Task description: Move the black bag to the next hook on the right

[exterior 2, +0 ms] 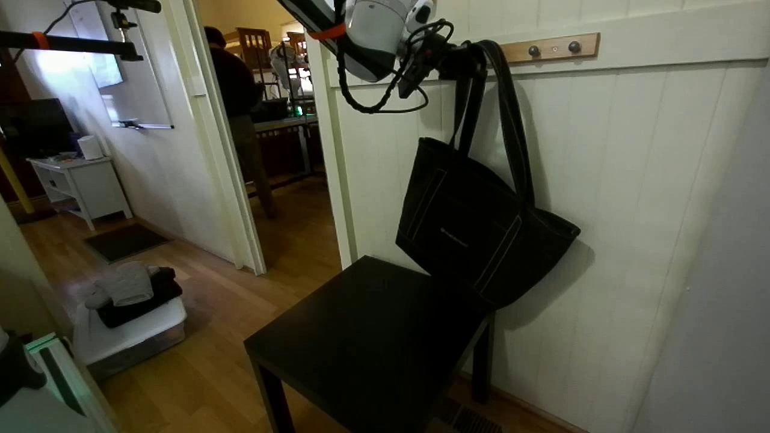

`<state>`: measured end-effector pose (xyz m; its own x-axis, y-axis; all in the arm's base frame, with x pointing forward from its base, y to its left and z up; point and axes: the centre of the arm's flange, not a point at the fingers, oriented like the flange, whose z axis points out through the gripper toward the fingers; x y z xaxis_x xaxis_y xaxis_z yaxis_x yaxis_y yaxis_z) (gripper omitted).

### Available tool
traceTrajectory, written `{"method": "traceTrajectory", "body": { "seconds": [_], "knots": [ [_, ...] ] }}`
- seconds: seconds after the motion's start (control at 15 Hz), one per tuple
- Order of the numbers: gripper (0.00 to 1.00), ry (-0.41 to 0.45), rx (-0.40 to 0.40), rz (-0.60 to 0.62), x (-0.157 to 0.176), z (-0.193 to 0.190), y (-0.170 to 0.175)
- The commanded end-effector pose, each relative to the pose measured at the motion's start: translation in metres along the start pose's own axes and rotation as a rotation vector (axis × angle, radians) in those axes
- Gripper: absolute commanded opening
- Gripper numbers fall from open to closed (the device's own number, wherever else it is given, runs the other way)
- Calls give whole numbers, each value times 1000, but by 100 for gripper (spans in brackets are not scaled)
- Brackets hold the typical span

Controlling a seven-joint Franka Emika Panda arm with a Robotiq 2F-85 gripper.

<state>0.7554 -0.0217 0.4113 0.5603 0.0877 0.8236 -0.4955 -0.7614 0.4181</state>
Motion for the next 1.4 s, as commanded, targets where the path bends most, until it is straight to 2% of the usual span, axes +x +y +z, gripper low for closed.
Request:
{"method": "traceTrajectory", "body": {
  "seconds": [0.0,0.27,0.8,1.0,1.07,1.33],
  "knots": [
    [2,2,48,-78,1,-23,44],
    [2,1,125,-204,3,-19,70],
    [2,-26,142,-437,10,4,95],
    [2,-47,139,-469,17,9,96],
    [7,-54,141,-444,-7,11,89],
    [7,-51,146,-456,-3,10,90]
  ]
}}
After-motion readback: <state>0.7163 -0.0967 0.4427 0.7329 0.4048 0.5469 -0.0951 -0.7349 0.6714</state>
